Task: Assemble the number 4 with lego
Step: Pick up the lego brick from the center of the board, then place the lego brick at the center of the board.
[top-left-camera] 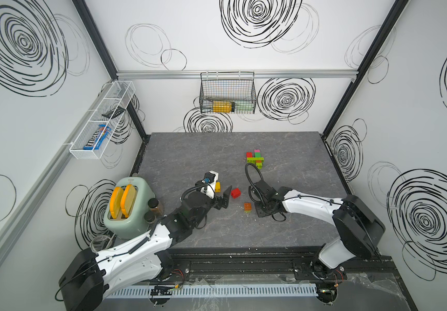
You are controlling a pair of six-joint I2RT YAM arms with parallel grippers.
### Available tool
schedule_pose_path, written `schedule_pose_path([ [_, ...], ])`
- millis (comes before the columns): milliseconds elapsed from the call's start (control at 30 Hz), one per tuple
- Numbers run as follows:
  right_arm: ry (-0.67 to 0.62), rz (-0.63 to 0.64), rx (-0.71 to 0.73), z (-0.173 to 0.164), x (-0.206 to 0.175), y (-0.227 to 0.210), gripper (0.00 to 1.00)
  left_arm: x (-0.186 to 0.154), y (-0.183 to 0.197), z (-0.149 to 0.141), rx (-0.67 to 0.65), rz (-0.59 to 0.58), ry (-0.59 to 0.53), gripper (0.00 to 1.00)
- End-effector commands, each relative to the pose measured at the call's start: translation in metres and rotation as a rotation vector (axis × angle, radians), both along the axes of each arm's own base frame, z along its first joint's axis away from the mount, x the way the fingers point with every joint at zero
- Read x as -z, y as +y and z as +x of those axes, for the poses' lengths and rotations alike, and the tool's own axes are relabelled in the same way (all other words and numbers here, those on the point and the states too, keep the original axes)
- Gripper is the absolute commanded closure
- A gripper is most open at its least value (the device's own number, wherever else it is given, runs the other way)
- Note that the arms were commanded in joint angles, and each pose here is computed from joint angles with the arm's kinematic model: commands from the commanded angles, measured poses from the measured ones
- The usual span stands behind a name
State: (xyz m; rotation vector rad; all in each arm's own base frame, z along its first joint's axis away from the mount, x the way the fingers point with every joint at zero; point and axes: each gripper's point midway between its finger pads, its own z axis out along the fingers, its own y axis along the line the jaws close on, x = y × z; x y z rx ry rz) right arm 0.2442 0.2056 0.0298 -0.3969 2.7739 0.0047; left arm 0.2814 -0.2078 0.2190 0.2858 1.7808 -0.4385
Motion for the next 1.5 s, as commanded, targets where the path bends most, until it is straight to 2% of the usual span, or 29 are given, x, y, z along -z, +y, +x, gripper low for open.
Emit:
schedule_pose_path([
  [0,-0.053,-0.199,0.036,-0.005,-0.001,-0.022,0.99,-0.009,0.014,0.007,-0.085,-0.089,0.036,0.04],
  [233,-0.139,-0.367,0.014,-0.02,0.001,-0.029,0.9,0.009,0.047,0.02,-0.196,-0.158,0.144,0.04],
  [367,-0.136,-0.459,-0.007,-0.035,0.006,-0.035,0.79,0.007,0.055,0.022,-0.219,-0.174,0.148,0.04],
  [500,-0.104,-0.479,-0.053,-0.051,0.015,-0.029,0.67,0.008,0.067,0.024,-0.273,-0.172,0.152,0.04],
  [667,-0.091,-0.501,-0.086,-0.057,0.019,-0.021,0.61,0.016,0.083,0.029,-0.34,-0.159,0.195,0.04],
  [867,-0.074,-0.443,-0.109,-0.058,0.02,-0.005,0.58,0.017,0.075,0.03,-0.293,-0.182,0.202,0.04],
  [1233,-0.038,-0.303,-0.155,-0.063,0.004,0.021,0.56,0.026,0.072,0.033,-0.291,-0.162,0.24,0.04],
  [1467,-0.02,-0.175,-0.194,-0.067,-0.008,0.044,0.49,0.031,0.077,0.035,-0.32,-0.154,0.264,0.04],
])
